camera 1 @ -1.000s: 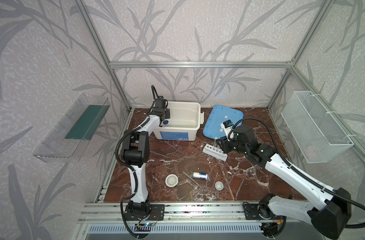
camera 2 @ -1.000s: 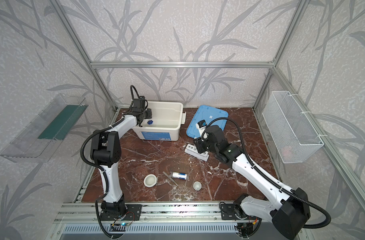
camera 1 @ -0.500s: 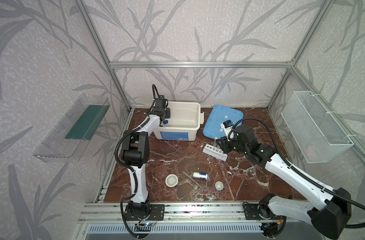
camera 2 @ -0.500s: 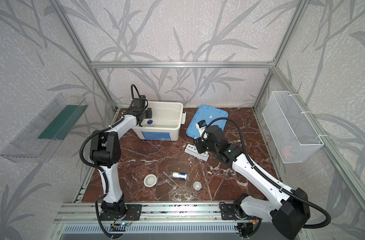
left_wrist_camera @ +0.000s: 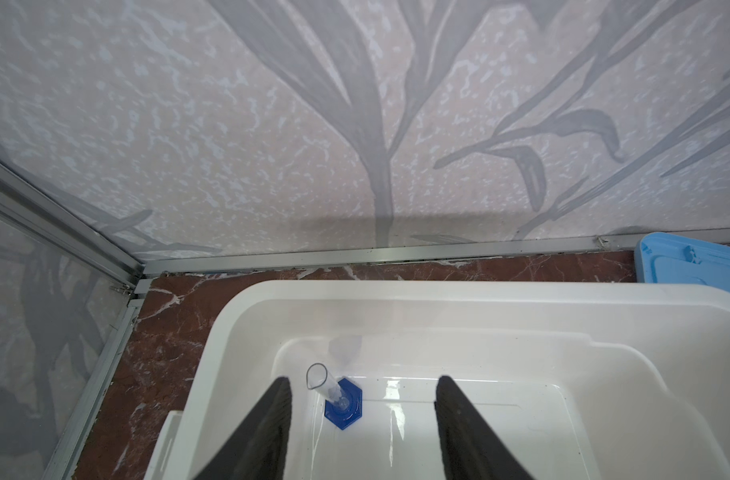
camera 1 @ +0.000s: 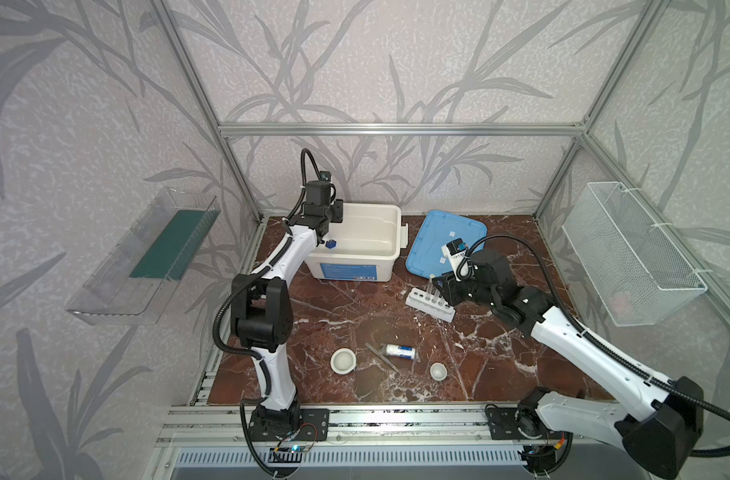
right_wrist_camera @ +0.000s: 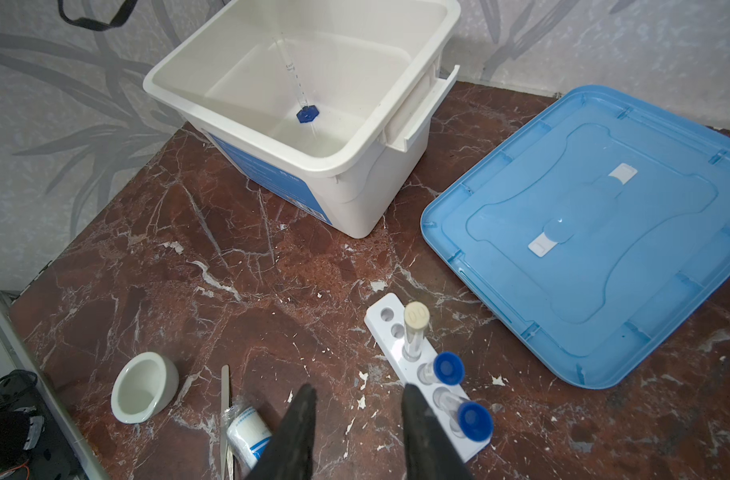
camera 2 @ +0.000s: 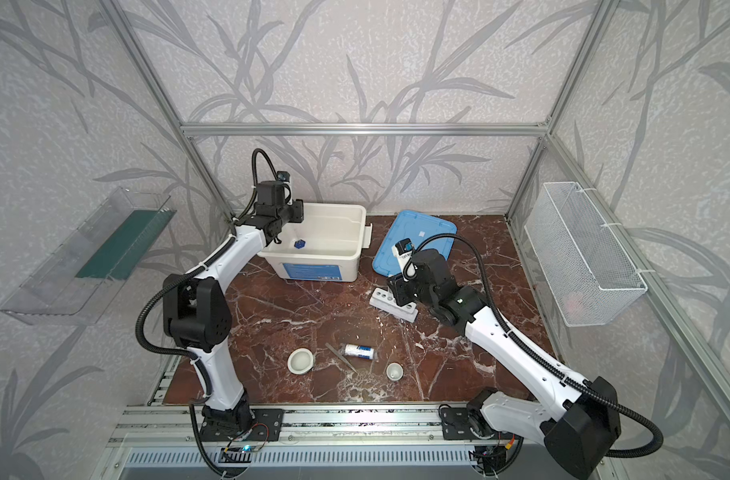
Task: Organize the chemistry lab equipment
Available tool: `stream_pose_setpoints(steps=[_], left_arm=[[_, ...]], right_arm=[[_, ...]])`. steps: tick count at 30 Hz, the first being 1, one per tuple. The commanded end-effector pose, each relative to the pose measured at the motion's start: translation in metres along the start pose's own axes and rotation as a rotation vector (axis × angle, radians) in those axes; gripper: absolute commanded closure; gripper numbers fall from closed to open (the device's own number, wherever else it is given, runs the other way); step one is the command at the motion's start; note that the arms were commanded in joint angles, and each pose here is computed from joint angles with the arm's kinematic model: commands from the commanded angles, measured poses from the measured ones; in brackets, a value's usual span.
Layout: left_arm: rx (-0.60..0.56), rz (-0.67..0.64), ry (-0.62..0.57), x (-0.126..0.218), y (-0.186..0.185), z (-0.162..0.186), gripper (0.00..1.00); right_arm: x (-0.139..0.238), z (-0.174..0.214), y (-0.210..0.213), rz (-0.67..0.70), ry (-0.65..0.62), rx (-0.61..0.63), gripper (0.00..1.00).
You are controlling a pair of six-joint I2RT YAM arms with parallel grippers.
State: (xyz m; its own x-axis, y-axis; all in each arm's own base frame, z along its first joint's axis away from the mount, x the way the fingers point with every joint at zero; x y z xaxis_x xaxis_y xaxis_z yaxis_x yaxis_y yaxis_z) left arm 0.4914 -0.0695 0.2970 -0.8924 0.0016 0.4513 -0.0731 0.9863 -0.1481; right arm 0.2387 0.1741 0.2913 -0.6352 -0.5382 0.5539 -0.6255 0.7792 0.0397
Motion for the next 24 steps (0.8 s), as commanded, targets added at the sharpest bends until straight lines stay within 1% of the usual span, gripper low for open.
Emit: stream_pose_setpoints(steps=[1,5,9,13,16,19,21,24], left_arm=[[-0.035,0.047,-0.068,0.038,-0.009,-0.028,0.43],[-0.079,0.097,-0.093,0.072,-0.018,-0.036,0.43],[-0.131,0.148,-0.074,0.11,-0.023,-0.028,0.43],[-0.147,0.208,-0.04,0.151,-0.017,0.0,0.43],[-0.179,0.236,0.009,0.179,-0.008,0.024,0.43],[-0.153,0.208,0.015,0.204,0.007,0.049,0.43],[-0.124,0.221,0.01,0.222,0.015,0.065,0.43],[-0.046,0.191,-0.009,0.245,0.028,0.082,0.43]], right_arm=[[0.021,-0.018,-0.002,0.034,-0.053,0.035,0.63],[0.031,-0.025,-0.002,0.049,-0.066,0.055,0.62],[0.036,-0.029,-0.001,0.044,-0.069,0.07,0.61],[0.042,-0.032,0.0,0.035,-0.062,0.084,0.6],[0.043,-0.034,0.001,0.033,-0.04,0.101,0.59],[0.041,-0.037,0.009,0.001,-0.014,0.133,0.57],[0.038,-0.04,0.019,-0.018,0.005,0.171,0.56],[0.026,-0.043,0.039,-0.069,0.055,0.228,0.54]])
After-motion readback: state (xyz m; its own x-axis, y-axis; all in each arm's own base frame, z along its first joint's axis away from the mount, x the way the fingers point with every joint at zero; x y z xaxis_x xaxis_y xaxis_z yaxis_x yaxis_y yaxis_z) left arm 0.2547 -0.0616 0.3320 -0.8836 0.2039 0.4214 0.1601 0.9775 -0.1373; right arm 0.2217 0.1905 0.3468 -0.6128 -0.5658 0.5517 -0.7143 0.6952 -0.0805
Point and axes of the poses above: each gripper's point midway between its finger pads, its own x axis back along the fingers, its own y axis along the line the jaws close on, z = x × y, the point moved 9 cm from there along x, back along the fingers, and after that the axes turned 12 degrees about x, right-handed, at the moved point
